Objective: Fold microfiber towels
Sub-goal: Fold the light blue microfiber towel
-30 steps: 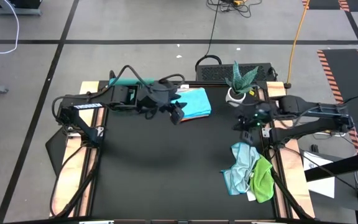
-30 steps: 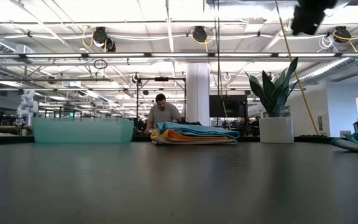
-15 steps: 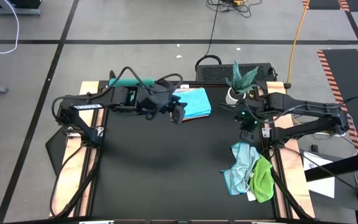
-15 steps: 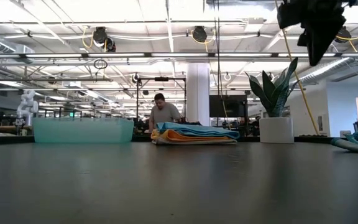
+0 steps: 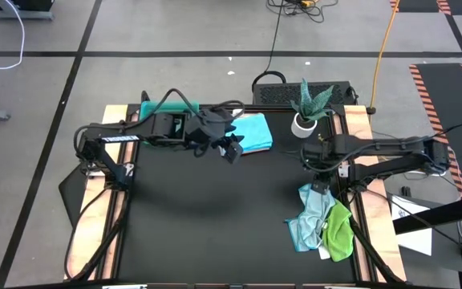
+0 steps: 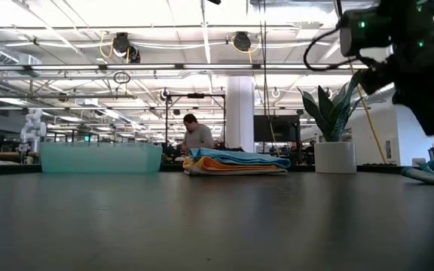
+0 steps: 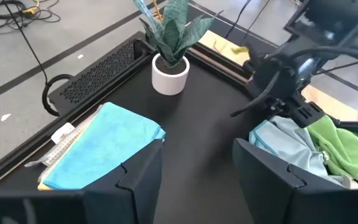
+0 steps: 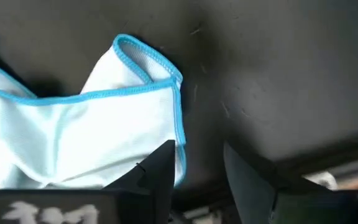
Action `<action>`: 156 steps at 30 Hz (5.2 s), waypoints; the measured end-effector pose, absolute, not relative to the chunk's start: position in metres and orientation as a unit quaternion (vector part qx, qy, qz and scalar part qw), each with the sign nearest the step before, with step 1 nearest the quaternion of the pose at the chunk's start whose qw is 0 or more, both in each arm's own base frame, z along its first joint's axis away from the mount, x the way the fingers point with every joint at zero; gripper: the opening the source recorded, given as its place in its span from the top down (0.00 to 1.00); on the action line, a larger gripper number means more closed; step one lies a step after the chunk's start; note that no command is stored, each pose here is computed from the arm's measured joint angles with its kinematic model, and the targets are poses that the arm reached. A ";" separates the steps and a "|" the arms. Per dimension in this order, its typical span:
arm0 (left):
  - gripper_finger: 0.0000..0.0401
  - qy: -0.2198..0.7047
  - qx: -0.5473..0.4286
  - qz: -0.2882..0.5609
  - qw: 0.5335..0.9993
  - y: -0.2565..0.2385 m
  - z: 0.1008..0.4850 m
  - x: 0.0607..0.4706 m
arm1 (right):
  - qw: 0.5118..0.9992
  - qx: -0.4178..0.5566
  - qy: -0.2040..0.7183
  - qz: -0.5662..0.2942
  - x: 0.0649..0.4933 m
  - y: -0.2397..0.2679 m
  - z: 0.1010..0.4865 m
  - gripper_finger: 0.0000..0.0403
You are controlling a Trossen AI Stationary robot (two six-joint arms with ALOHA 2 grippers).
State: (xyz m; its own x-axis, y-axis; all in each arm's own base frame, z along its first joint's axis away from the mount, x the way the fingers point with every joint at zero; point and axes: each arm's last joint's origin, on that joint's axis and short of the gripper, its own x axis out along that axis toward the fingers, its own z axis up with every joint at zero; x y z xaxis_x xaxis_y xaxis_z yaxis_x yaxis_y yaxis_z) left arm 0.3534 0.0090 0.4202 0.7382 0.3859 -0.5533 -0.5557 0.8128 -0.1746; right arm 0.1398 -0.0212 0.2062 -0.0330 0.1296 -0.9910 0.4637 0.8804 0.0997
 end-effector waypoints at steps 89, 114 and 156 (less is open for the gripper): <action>0.51 0.259 -0.114 0.354 0.891 0.012 0.417 0.346 | 0.956 0.214 0.198 -0.032 0.193 -0.049 0.308 1.00; 0.51 0.298 -0.169 0.485 0.804 -0.026 0.288 0.335 | 0.985 0.161 0.036 -0.059 0.214 -0.058 0.333 1.00; 0.51 0.316 -0.237 0.372 0.840 0.003 0.247 0.357 | 0.990 0.086 0.012 -0.110 0.204 -0.059 0.342 1.00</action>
State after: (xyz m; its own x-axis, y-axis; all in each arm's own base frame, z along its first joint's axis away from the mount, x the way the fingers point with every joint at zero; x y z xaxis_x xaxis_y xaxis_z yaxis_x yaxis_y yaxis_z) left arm 0.3566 0.0026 0.2467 0.5247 0.4751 -0.7064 -0.7739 0.6118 -0.1634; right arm 0.2037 -0.0586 0.3418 0.9755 -0.2159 -0.0429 0.2200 0.9611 0.1671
